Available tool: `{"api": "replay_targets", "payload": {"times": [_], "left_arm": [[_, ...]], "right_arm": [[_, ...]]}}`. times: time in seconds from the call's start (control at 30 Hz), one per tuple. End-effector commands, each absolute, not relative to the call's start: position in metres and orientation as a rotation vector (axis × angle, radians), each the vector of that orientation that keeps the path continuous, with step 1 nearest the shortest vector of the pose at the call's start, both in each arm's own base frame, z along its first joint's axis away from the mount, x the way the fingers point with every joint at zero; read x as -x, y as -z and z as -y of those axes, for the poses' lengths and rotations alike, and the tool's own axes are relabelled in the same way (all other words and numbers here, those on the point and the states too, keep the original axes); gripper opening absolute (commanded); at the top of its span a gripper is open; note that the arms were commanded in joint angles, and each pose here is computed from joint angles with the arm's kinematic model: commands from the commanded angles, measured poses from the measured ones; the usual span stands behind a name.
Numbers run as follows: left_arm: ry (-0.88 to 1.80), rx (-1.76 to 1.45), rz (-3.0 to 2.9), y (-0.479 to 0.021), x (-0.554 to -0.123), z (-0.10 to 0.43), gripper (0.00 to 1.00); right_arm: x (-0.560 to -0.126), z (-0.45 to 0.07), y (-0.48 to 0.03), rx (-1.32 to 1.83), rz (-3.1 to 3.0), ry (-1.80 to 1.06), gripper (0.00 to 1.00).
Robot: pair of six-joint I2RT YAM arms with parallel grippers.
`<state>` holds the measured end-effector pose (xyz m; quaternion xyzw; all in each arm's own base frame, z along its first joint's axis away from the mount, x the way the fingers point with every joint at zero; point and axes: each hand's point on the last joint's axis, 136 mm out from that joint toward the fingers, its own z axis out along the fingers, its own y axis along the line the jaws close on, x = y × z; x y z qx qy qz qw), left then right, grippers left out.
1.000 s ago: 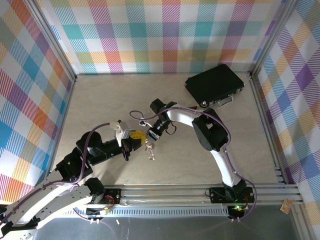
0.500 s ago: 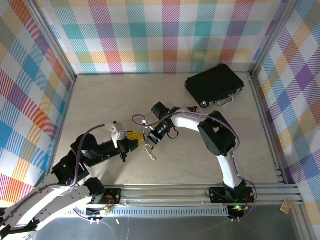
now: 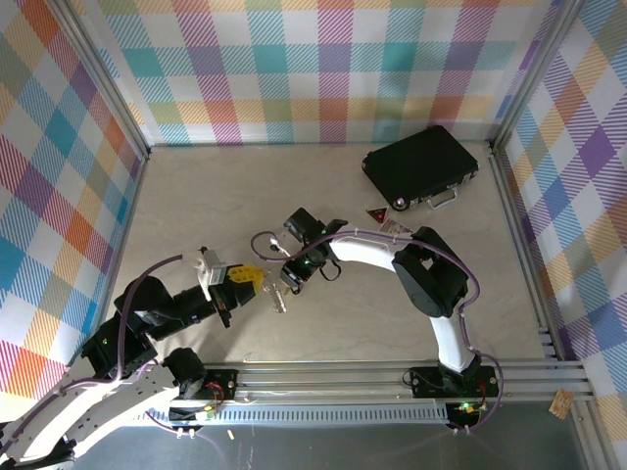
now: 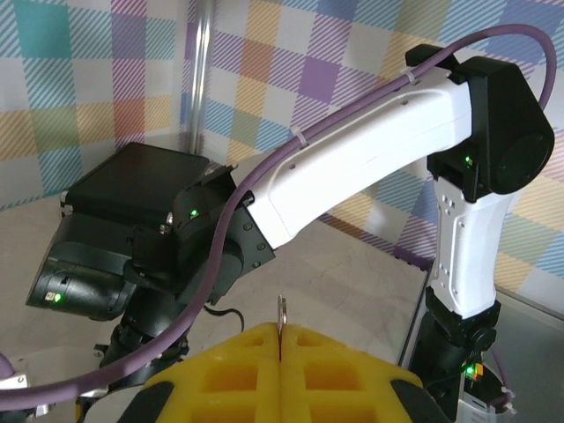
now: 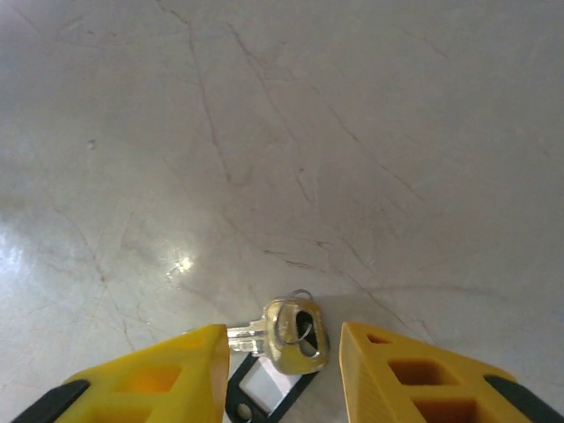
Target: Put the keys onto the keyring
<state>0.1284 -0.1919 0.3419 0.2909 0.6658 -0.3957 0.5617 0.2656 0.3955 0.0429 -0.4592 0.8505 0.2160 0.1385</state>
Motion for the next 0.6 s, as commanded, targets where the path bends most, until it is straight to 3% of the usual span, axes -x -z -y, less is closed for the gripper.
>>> {"api": "replay_targets", "payload": {"times": [0.0,0.57], "left_arm": [[0.937,-0.661,-1.569,-0.343,-0.127,0.186,0.0],[0.938,-0.648,-1.559,-0.345,-0.124,0.181,0.0]], "right_arm": [[-0.268,-0.399,-0.043,1.323,-2.472,-0.571,0.37],[-0.263,-0.408,-0.033,1.388,-2.492,-0.546,0.35]]}}
